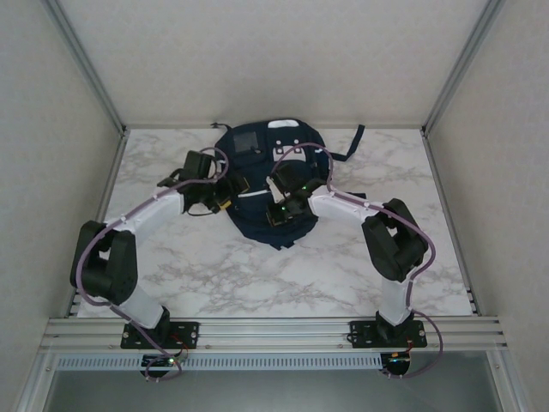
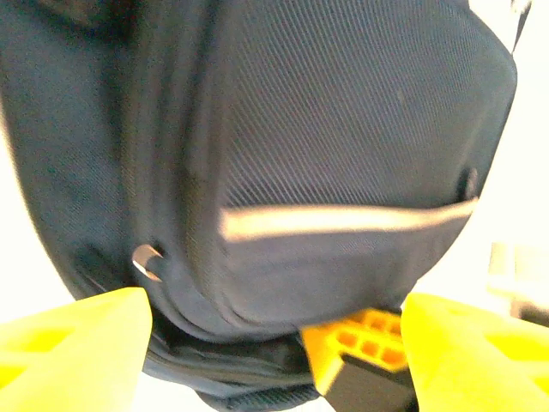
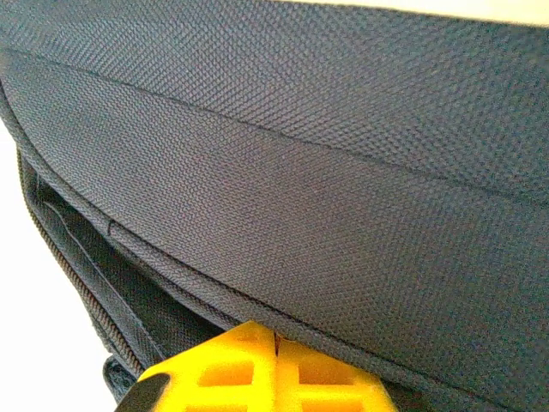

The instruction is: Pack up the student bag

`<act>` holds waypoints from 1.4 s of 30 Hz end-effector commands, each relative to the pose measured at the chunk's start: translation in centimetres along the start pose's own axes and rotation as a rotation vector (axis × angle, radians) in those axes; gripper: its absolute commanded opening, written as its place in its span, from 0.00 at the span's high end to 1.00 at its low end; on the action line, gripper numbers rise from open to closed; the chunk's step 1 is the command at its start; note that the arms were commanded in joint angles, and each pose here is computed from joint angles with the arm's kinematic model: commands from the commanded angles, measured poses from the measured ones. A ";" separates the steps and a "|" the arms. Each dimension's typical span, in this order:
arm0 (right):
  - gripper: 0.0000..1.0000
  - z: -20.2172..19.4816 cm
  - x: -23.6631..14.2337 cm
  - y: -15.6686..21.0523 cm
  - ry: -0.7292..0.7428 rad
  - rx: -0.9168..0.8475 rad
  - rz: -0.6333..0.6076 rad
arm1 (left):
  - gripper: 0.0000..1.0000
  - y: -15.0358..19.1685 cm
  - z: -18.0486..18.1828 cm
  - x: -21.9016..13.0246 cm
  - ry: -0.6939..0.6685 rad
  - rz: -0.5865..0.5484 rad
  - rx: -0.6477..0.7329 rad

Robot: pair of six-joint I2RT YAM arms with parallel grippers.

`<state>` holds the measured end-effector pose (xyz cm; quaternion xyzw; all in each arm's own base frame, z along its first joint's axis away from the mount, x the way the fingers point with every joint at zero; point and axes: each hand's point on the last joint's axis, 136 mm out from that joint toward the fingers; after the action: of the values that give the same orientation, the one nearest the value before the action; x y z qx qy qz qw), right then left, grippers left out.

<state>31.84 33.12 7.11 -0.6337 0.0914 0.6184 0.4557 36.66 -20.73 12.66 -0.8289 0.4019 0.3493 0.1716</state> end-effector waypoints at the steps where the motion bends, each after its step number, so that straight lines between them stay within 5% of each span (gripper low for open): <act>1: 1.00 2.9 0.7 -1.0 -0.106 -0.007 -0.028 | 0.28 0.8 0.6 1.2 0.018 -0.042 -0.122; 8: 1.00 3.5 0.0 0.6 -0.134 -0.054 0.021 | 0.63 0.6 1.7 3.7 -0.013 -0.063 -0.153; 11: 1.00 2.8 0.0 2.6 -0.100 -0.125 0.120 | 0.86 0.3 2.6 4.4 -0.049 -0.068 -0.130; 12: 1.00 2.0 -0.1 3.7 -0.066 -0.150 0.168 | 1.00 0.1 2.9 4.5 -0.062 -0.072 -0.114; 17: 1.00 -2.0 -1.8 7.7 0.105 -0.319 0.318 | 1.00 -0.7 4.7 3.4 -0.130 -0.087 -0.086; 24: 1.00 -7.9 -5.5 9.1 0.219 -0.302 0.386 | 1.00 -0.9 6.0 2.0 -0.180 -0.084 -0.041; 35: 1.00 -14.7 -6.6 8.6 0.306 -0.474 0.406 | 1.00 -1.0 6.5 0.7 -0.216 -0.054 0.027; 42: 1.00 -21.3 -6.9 2.9 0.431 -0.741 0.278 | 1.00 -0.3 6.8 0.9 -0.230 -0.001 0.069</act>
<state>38.49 18.85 7.85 -0.8008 0.0110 0.5743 0.1697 35.47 -20.70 8.70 -0.8019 0.4150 0.3750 0.2100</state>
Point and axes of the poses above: each hand's point on the last joint's axis, 136 mm out from that joint toward the fingers, its own x axis out along the fingers, its own z axis along the line the jaws close on, y = z × x, and after that the axes turned 15 degrees about -x, right-handed
